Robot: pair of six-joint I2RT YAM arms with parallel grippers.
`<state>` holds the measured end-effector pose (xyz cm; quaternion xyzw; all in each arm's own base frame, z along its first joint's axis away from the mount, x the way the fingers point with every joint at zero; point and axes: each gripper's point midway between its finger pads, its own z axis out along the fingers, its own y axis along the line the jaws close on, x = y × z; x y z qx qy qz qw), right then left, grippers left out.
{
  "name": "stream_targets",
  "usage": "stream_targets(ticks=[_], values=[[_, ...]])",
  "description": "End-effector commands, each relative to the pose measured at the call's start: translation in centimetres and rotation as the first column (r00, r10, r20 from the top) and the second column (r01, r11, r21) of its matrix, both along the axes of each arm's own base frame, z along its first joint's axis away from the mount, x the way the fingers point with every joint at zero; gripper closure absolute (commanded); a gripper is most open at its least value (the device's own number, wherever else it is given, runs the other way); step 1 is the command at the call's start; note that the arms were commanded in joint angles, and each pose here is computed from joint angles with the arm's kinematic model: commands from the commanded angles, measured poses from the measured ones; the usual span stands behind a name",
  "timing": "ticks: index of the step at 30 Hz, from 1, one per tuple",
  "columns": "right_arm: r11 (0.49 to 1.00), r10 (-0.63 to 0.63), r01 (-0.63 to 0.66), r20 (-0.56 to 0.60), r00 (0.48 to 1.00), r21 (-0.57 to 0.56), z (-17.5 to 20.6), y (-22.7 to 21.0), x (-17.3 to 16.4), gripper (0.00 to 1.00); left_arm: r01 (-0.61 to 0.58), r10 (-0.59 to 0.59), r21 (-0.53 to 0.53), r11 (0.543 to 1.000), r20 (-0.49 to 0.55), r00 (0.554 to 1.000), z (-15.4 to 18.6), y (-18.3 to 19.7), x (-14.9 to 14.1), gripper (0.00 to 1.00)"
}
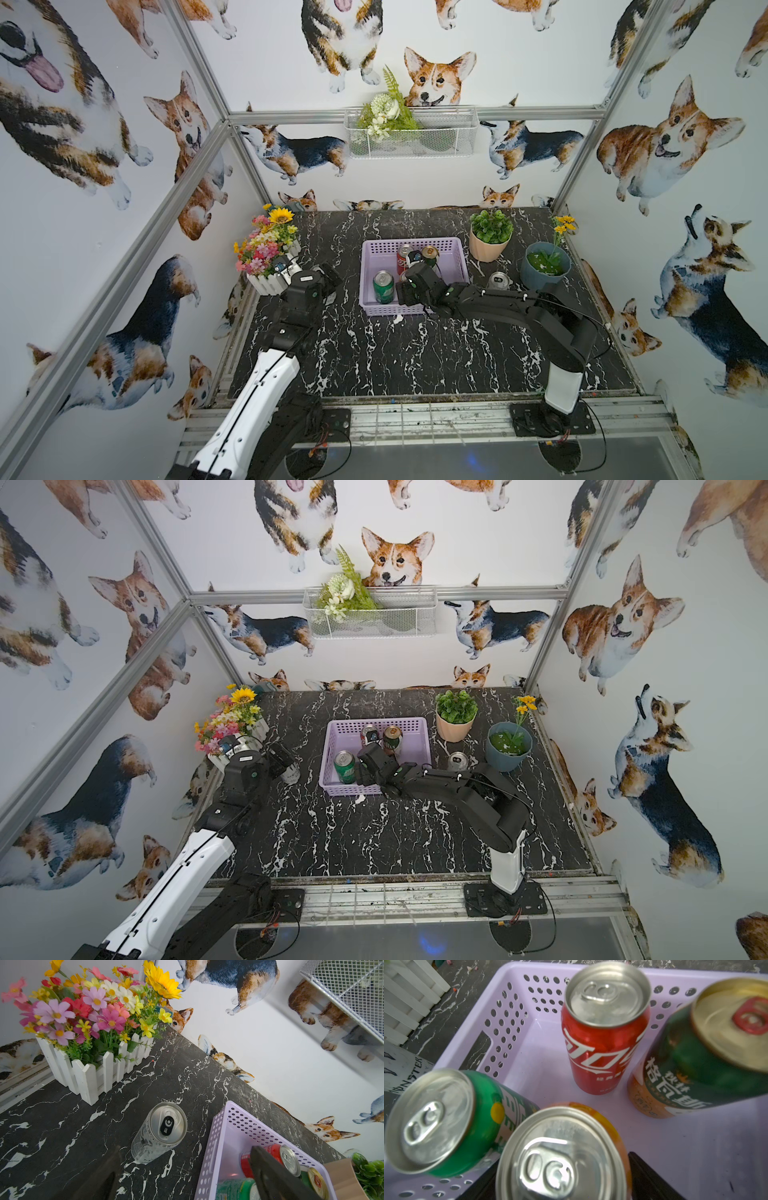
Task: Take out the drinks from the basket
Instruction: Pick up the drink from the basket.
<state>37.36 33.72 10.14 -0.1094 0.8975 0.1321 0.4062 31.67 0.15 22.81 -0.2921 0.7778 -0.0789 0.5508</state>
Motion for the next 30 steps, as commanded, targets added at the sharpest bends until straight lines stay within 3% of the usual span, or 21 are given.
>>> stream_targets(ticks=[1, 12, 17, 21, 24, 28, 30], values=[[1.0, -0.017, 0.016, 0.044, 0.999, 0.019, 1.7, 0.5, 1.3, 0.18, 0.013, -0.013, 0.007, 1.0, 0.002, 1.0, 0.3, -0.2, 0.2, 0.0], [0.999, -0.021, 0.021, -0.014, 1.0, -0.033, -0.6, 0.2, 1.2, 0.34, 0.02, -0.02, 0.007, 1.0, 0.008, 1.0, 0.6, -0.3, 0.4, 0.0], [1.0, -0.016, 0.016, -0.002, 1.0, -0.018, -0.2, 0.1, 1.2, 0.51, 0.023, -0.023, 0.008, 1.0, 0.012, 1.0, 0.8, -0.3, 0.4, 0.0], [1.0, -0.002, 0.002, -0.002, 1.0, -0.006, 0.2, 0.5, 1.2, 0.54, 0.027, -0.027, 0.005, 1.0, 0.012, 1.0, 0.8, -0.4, 0.4, 0.0], [1.0, 0.003, -0.004, 0.03, 1.0, 0.011, 1.5, 0.6, 1.3, 0.67, 0.027, -0.027, 0.005, 1.0, 0.014, 1.0, 0.9, -0.4, 0.3, 0.0], [0.999, 0.034, -0.036, 0.074, 0.997, 0.024, 3.8, 1.2, 1.6, 1.0, 0.028, -0.028, 0.007, 1.0, 0.013, 1.0, 0.9, -0.4, 0.3, 0.0], [0.998, 0.047, -0.05, 0.09, 0.995, 0.024, 4.8, 1.4, 1.7, 1.0, 0.027, -0.028, 0.007, 1.0, 0.013, 1.0, 0.9, -0.4, 0.4, 0.0]])
